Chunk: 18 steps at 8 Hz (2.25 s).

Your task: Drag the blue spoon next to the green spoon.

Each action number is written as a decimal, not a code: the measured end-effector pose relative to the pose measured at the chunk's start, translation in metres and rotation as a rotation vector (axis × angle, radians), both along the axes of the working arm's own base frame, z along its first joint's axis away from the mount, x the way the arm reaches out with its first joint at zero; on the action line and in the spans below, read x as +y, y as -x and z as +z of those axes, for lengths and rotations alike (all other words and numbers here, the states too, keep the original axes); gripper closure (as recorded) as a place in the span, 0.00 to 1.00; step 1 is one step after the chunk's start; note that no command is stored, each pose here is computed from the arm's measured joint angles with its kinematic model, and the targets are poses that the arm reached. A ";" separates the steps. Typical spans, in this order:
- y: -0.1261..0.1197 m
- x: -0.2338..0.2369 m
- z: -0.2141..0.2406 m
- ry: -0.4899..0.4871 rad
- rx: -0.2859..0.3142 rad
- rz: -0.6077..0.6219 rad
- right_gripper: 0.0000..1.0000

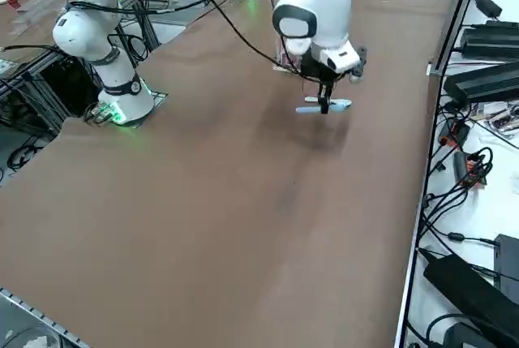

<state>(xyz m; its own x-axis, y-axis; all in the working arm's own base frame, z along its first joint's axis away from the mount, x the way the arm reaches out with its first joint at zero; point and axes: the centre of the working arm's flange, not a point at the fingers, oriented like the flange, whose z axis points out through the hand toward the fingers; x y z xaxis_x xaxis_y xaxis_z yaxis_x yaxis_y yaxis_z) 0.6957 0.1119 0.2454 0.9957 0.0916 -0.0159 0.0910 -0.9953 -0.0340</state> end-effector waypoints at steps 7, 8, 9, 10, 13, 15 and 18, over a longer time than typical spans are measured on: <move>-0.001 0.014 -0.028 -0.008 0.003 0.016 0.93; -0.001 0.015 -0.029 -0.012 0.003 0.014 0.93; -0.001 0.015 -0.032 -0.023 0.007 0.005 0.93; 0.000 0.016 -0.036 -0.036 0.010 -0.006 0.93; -0.001 0.017 -0.043 -0.042 0.002 -0.012 0.90; -0.003 0.016 -0.041 -0.043 -0.006 -0.014 0.64; -0.018 0.005 -0.001 -0.050 -0.073 -0.027 0.03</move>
